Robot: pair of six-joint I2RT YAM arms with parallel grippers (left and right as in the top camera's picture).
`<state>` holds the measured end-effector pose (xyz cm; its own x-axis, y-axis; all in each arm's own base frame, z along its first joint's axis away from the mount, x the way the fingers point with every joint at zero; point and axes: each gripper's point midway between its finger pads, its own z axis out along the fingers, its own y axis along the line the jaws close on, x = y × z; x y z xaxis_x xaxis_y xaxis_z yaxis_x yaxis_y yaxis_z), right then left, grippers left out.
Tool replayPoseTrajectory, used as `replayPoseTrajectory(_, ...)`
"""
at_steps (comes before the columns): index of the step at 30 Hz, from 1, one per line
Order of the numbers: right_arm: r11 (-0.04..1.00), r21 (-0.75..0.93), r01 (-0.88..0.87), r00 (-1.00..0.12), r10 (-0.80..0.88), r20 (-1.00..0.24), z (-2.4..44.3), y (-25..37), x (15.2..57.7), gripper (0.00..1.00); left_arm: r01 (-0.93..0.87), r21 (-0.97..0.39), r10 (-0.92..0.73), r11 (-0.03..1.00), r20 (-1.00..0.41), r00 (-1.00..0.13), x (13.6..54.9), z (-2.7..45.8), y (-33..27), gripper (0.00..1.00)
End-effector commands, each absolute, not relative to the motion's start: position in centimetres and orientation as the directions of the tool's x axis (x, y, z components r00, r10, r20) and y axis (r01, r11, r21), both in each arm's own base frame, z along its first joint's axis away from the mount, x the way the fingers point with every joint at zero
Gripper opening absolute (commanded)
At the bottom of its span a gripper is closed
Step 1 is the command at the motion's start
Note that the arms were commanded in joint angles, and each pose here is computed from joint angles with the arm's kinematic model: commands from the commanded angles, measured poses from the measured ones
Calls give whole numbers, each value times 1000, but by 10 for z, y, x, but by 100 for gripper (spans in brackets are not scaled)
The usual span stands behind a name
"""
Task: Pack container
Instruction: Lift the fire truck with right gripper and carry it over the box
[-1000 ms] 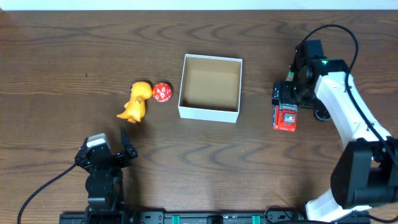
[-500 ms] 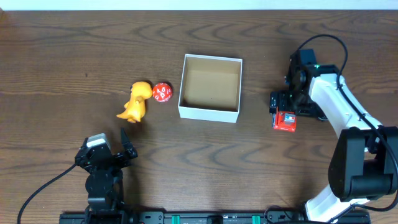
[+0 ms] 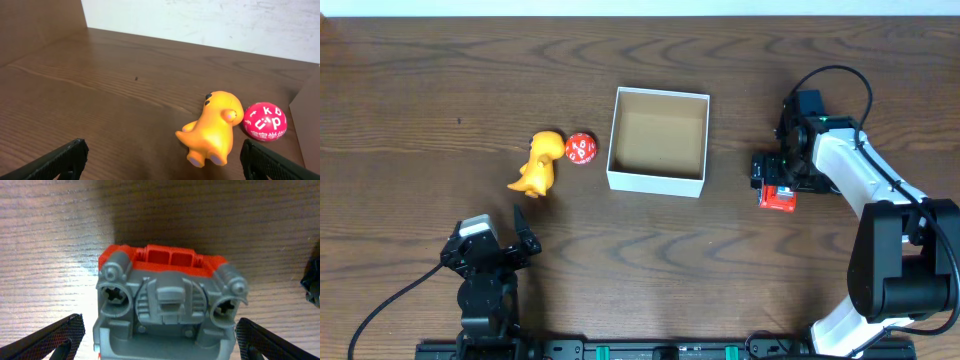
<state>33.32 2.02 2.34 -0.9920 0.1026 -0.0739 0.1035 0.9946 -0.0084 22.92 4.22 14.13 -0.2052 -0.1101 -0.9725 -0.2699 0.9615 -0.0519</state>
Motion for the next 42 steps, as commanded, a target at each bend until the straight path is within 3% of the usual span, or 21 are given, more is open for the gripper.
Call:
replayPoseTrajectory(1, 997, -8, 80, -995, 79, -64, 20, 23, 331, 99, -268, -30, -99, 963, -963, -249, 228, 127, 42, 98)
replayPoseTrajectory(6, 997, -6, 80, -994, 80, -71, 20, 24, 333, 72, -268, -30, -99, 963, -963, -249, 228, 127, 42, 98)
replayPoseTrajectory(8, 997, -7, 80, -994, 80, -70, 20, 24, 332, 67, -268, -30, -99, 963, -963, -249, 228, 127, 42, 98)
replayPoseTrajectory(23, 996, 42, 74, -992, 77, -97, 42, 33, 347, 58, -268, -30, -99, 963, -963, -249, 228, 127, 42, 98)
replayPoseTrajectory(42, 977, 166, -135, -913, -57, -404, 194, 149, 414, 57, -268, -30, -99, 963, -963, -249, 228, 127, 42, 98)
